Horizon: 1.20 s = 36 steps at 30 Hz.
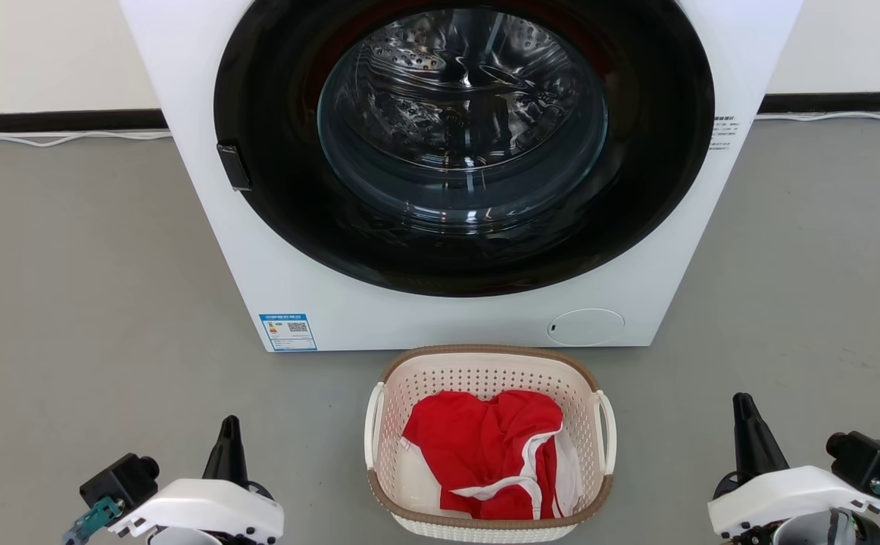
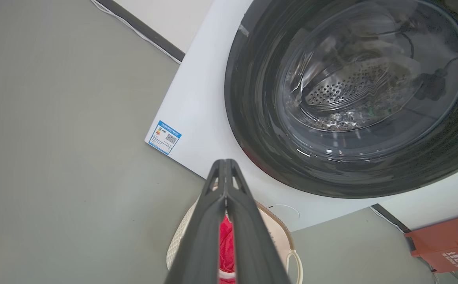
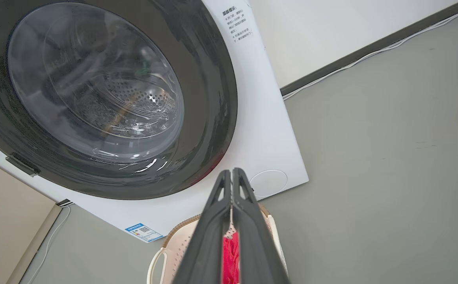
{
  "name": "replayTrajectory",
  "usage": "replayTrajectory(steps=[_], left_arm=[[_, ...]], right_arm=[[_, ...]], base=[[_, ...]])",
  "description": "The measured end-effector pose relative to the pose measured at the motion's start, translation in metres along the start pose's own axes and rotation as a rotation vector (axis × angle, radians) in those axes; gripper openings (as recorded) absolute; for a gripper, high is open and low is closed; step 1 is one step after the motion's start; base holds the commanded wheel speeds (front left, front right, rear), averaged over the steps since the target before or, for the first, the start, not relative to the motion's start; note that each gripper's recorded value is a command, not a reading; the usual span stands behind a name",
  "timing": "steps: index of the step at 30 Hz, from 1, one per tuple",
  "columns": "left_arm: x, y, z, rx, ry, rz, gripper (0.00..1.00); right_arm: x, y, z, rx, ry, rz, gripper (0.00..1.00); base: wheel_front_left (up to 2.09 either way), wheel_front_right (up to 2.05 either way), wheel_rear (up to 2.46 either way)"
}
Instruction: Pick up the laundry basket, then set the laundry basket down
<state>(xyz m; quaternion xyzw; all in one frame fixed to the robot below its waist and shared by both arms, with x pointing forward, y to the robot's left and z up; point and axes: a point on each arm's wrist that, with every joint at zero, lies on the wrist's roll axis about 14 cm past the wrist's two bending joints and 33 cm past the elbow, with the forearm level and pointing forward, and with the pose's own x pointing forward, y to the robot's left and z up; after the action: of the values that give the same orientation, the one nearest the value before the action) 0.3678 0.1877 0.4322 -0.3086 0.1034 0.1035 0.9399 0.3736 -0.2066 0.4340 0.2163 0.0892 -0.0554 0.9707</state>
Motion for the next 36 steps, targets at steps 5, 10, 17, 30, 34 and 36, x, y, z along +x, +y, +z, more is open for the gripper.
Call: replayTrajectory(steps=[5, 10, 17, 30, 34, 36], left_arm=[[0.000, -0.001, 0.001, -0.055, 0.008, -0.006, 0.00], [0.000, -0.001, 0.002, -0.108, 0.013, -0.009, 0.00], [0.000, -0.003, 0.002, -0.181, 0.028, -0.020, 0.00], [0.001, -0.006, 0.006, -0.316, 0.041, -0.041, 0.00], [0.001, -0.007, 0.007, -0.353, 0.043, -0.048, 0.00], [0.001, -0.009, 0.008, -0.405, 0.052, -0.060, 0.00]], right_arm=[[0.000, 0.000, 0.003, 0.062, -0.003, -0.004, 0.00], [0.000, 0.001, 0.005, 0.124, -0.009, -0.006, 0.00], [0.000, 0.001, 0.008, 0.213, -0.011, -0.009, 0.00], [0.001, 0.003, 0.014, 0.372, -0.021, -0.005, 0.00], [0.001, 0.004, 0.015, 0.424, -0.018, -0.001, 0.00], [0.001, 0.005, 0.018, 0.486, -0.024, 0.005, 0.00]], base=[[0.00, 0.00, 0.00], [0.00, 0.00, 0.00], [0.00, 0.00, 0.00], [0.00, 0.00, 0.00], [0.00, 0.00, 0.00], [0.00, 0.00, 0.00]])
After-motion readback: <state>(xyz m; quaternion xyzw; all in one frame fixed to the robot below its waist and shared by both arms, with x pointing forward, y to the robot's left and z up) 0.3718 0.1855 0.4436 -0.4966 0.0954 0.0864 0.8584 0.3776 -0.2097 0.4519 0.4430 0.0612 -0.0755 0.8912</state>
